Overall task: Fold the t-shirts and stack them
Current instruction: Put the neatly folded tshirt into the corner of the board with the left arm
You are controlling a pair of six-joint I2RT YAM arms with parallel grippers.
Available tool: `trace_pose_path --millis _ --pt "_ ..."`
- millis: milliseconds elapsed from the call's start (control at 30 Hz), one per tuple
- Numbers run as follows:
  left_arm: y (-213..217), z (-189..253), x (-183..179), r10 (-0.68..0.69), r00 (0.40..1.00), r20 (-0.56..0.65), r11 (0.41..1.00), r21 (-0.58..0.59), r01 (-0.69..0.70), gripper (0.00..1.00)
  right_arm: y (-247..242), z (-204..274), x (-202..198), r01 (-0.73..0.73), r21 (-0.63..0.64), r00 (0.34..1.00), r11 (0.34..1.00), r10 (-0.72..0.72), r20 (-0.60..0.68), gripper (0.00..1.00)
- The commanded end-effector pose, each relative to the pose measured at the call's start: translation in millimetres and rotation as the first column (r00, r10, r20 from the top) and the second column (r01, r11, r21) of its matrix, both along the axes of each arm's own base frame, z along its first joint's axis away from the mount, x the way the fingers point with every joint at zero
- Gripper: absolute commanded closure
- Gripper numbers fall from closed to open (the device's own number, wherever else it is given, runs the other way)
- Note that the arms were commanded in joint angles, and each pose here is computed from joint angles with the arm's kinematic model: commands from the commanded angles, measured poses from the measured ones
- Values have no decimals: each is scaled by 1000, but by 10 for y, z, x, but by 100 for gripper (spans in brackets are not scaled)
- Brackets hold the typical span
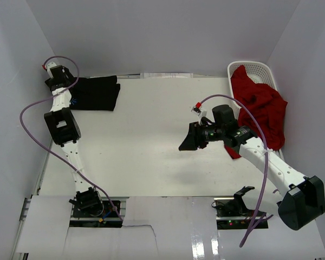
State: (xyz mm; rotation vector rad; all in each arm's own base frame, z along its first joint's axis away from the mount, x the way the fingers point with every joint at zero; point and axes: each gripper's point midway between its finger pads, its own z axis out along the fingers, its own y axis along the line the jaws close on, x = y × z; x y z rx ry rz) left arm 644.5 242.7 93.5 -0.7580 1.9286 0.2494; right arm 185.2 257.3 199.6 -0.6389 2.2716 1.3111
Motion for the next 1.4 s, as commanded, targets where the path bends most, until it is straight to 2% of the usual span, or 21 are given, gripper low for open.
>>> trace_pose_path --millis 0,67,267,300,333,367,400,433,533,600,700,733,767,800,833,867,933,1000,1233,1367 --pt "34 958 81 -13 982 190 999 48 4 7 33 220 0 -13 52 999 999 11 42 48" --pt "-56 1278 49 -37 970 242 999 44 27 7 34 224 -12 -14 59 999 998 12 42 48" --pt "-545 1681 -252 -142 950 278 990 18 142 10 29 262 -9 -17 67 998 998 12 65 48" --pt "-640 1986 -411 -158 939 306 987 39 154 10 25 272 0 -14 64 997 998 9 72 48" --pt "-699 1792 -551 -160 953 258 987 15 162 10 26 306 12 -18 64 996 998 12 86 48" --pt "-757 1785 -669 -166 956 240 985 2 170 10 23 318 13 -20 59 996 998 14 90 48" --pt "-809 2078 -874 -165 948 270 986 20 166 9 24 342 13 -26 61 995 998 19 98 48" --pt "-849 1870 -1031 -158 962 221 987 -5 163 8 23 374 19 -31 63 993 998 24 117 44" --pt "-1018 1934 -1523 -160 968 192 985 -39 171 7 15 415 22 -34 65 989 997 24 143 41" --pt "-1158 1891 -1789 -163 974 160 979 -96 179 2 12 427 29 -31 67 989 997 21 149 40" --pt "-1428 1892 -2228 -187 969 159 960 -179 215 2 8 419 37 -23 65 990 998 13 140 32" --pt "-1529 2033 -2388 -205 959 195 953 -182 241 2 4 412 44 -20 63 990 998 11 138 26" --pt "-1612 1862 -2531 -216 963 160 944 -219 248 2 0 396 38 -13 62 992 998 5 127 23" --pt "-1720 1844 -2624 -245 955 167 929 -242 280 2 -4 410 41 -10 65 991 998 1 137 3" --pt "-1816 1967 -2785 -263 942 207 921 -237 309 2 -11 420 40 -6 66 989 998 -4 145 10" --pt "-1915 1793 -2899 -289 938 189 905 -267 332 2 -21 423 53 3 65 989 998 -13 150 10" --pt "-2159 1880 -3113 -386 890 244 859 -257 443 2 -20 498 34 -7 79 985 997 -7 175 10" --pt "-2277 1762 -3277 -420 875 243 836 -272 477 2 -9 609 -11 -41 106 978 994 19 206 10" --pt "-2481 1627 -3734 -453 851 265 813 -269 516 2 -18 677 -31 -50 114 971 992 22 238 10" --pt "-2656 1485 -3904 -499 827 259 773 -299 560 2 -94 647 4 6 98 962 995 -32 271 10"
